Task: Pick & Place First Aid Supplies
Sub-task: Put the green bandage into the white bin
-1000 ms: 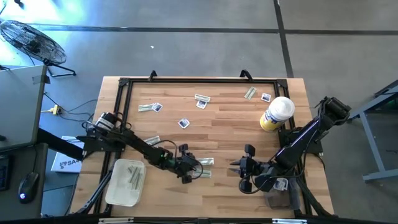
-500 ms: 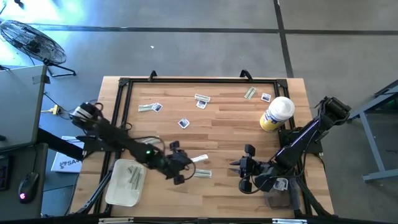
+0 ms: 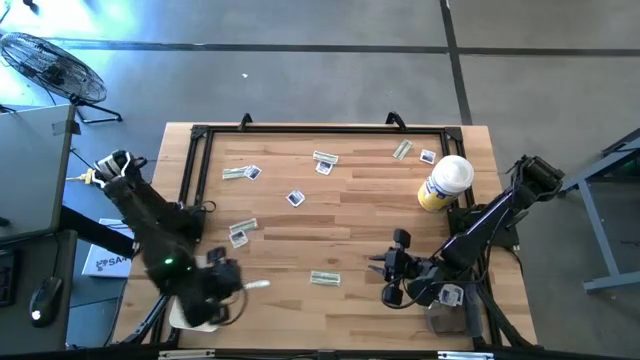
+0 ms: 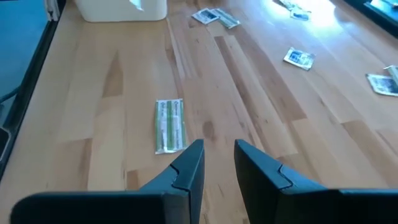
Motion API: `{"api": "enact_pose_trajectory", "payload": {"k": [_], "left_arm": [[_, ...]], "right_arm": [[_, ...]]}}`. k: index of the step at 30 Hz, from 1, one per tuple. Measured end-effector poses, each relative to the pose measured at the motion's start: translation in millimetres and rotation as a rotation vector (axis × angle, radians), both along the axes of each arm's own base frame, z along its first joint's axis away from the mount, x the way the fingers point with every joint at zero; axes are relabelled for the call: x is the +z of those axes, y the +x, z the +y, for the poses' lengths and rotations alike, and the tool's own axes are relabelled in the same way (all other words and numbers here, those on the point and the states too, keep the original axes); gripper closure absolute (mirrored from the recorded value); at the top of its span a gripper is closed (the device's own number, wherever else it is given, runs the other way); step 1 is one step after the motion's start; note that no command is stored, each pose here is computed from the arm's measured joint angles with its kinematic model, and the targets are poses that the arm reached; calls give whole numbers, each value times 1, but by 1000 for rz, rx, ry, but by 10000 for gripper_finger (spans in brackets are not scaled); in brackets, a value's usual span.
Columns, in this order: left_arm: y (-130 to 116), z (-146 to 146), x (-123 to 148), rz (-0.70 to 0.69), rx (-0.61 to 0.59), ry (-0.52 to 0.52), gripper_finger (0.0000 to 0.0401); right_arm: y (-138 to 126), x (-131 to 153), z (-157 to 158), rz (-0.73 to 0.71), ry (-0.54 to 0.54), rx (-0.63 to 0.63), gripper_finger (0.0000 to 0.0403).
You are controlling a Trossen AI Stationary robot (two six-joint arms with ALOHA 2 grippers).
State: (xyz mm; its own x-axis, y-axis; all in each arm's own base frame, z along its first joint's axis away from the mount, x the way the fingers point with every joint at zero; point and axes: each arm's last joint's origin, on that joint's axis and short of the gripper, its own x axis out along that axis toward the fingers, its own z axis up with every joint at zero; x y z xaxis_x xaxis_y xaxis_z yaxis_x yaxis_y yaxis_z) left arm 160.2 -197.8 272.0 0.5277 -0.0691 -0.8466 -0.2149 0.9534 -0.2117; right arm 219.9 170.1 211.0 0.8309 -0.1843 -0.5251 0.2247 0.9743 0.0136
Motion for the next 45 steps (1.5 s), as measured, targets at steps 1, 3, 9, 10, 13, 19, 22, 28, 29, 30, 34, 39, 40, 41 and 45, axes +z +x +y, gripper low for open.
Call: {"api": "enact_pose_trajectory", "payload": {"k": [1,3,9,10,13,19,22,28,29,30,34,39,40,41,45], "left_arm": [[-6,-4,3,14,-2,-36,401],[-20,-9,8,66,13,-98,401],[-59,-13,1,350,182,-135,401],[-65,-11,0,368,216,-109,401],[-77,-10,0,275,269,-51,401],[-83,-11,-12,181,312,-10,401],[-83,-10,-30,191,320,33,401],[-85,-8,-56,244,368,-12,401],[-86,-8,-59,271,366,-22,401],[-87,-8,-62,295,365,-29,401],[-88,-7,-69,308,364,-30,401],[-88,-6,-72,322,366,-26,389],[-88,-6,-72,330,367,-30,380],[-89,-6,-72,343,370,-35,369],[-88,-10,-66,355,362,-61,316]], "right_arm": [[0,0,-1,-1,-5,-4,320],[1,0,-1,2,-22,3,320],[2,0,-3,-2,-32,-9,320],[2,0,-3,-2,-33,-10,320],[2,0,-3,-2,-33,-9,320],[2,0,-3,-1,-25,-9,320],[2,0,-3,-1,-24,-8,320],[2,0,-2,8,-13,7,320],[2,0,-2,11,-11,10,320],[2,0,-2,11,-10,10,320],[2,0,-2,11,-9,11,320],[2,0,-2,17,-1,20,320],[2,0,-1,19,3,23,320],[2,-1,-1,21,10,25,320],[2,-1,-1,14,46,4,320]]}}
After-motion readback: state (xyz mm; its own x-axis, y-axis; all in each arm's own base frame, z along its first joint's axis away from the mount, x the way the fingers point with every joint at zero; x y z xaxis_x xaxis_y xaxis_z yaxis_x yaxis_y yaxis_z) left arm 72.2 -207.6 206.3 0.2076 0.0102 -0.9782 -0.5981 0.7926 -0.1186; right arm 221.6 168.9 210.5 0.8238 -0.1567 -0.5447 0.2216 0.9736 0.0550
